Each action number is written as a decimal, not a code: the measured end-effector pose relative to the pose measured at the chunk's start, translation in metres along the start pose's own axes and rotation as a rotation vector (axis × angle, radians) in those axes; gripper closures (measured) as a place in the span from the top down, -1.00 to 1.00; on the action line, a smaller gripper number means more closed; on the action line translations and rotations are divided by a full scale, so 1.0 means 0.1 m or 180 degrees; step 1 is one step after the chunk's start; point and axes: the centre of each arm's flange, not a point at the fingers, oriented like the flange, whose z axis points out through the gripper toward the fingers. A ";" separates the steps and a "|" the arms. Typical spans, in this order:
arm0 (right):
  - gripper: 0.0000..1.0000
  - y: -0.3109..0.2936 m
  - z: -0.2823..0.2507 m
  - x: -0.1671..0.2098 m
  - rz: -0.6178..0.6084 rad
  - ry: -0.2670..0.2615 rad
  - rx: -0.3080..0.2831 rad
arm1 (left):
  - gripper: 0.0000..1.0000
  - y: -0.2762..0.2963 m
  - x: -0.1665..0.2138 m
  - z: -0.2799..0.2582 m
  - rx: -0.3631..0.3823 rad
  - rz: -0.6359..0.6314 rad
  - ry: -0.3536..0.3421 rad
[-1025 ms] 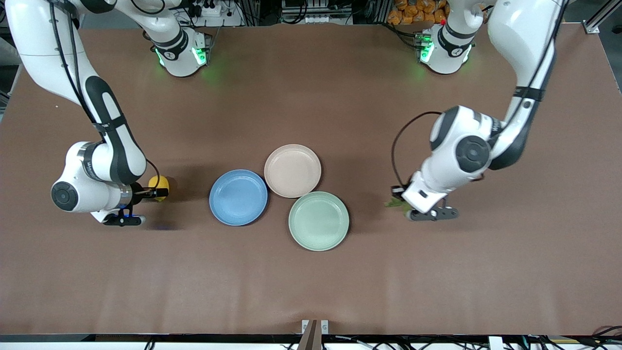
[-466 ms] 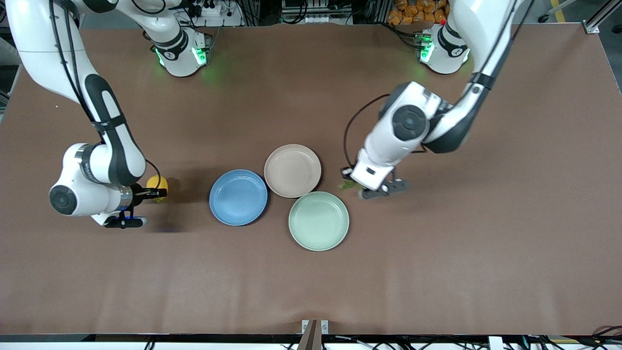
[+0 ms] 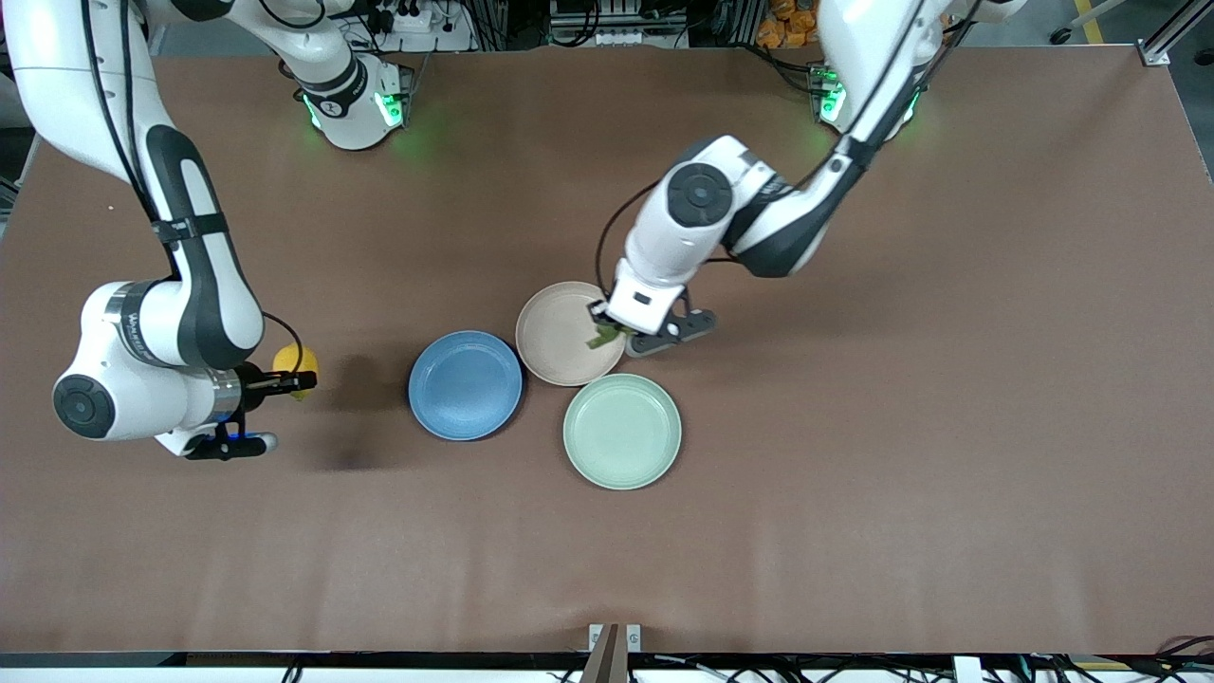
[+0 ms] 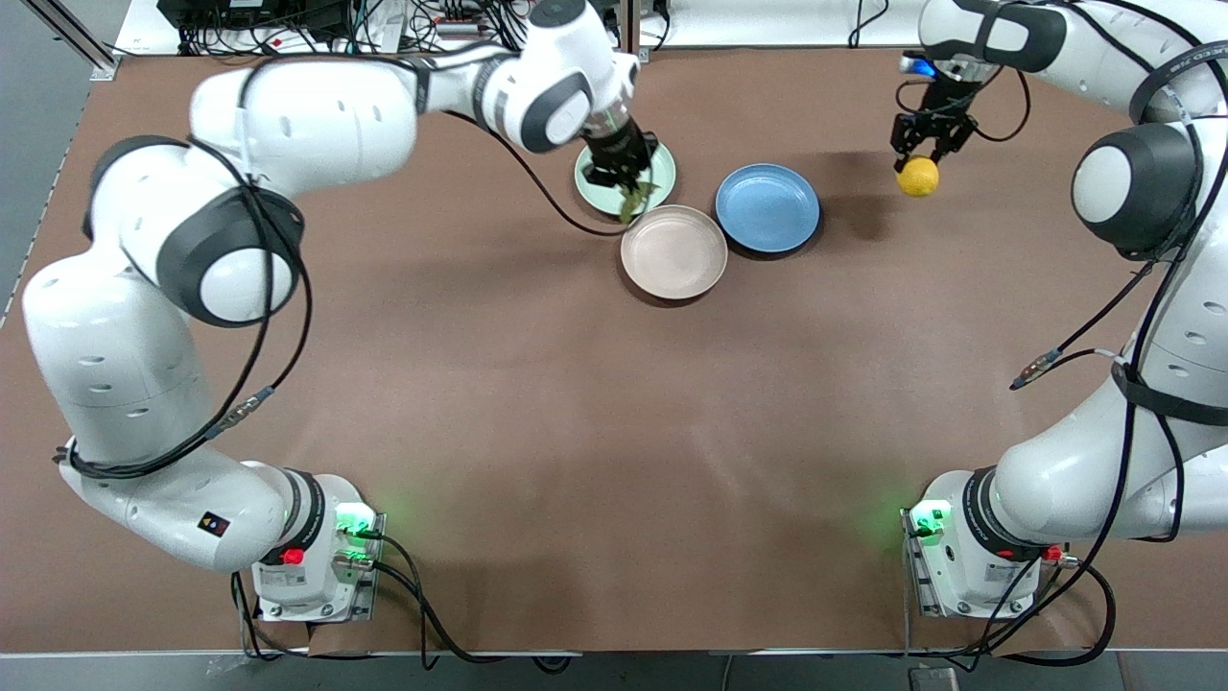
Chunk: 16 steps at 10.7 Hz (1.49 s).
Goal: Place lemon and lettuce in plates
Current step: 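Lower the lettuce onto the beige plate while the right gripper carries the lemon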
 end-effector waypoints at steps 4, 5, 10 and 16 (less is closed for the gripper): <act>0.20 -0.79 0.06 0.03 0.0182 0.0008 0.0057 | -0.92 0.08 -0.39 0.65 -0.0048 -0.0272 0.0052; 0.20 -1.06 0.09 0.04 0.0233 0.0061 0.0079 | -0.91 0.06 -0.46 0.79 -0.0014 -0.0270 0.0043; 0.20 -1.91 0.45 0.13 0.0387 0.0263 0.0152 | 0.39 0.00 -0.37 0.81 0.0283 -0.0215 0.0157; 0.20 -2.08 0.76 0.19 0.0377 0.0254 0.0145 | 1.00 -0.37 0.74 -0.80 0.0731 0.0181 0.0523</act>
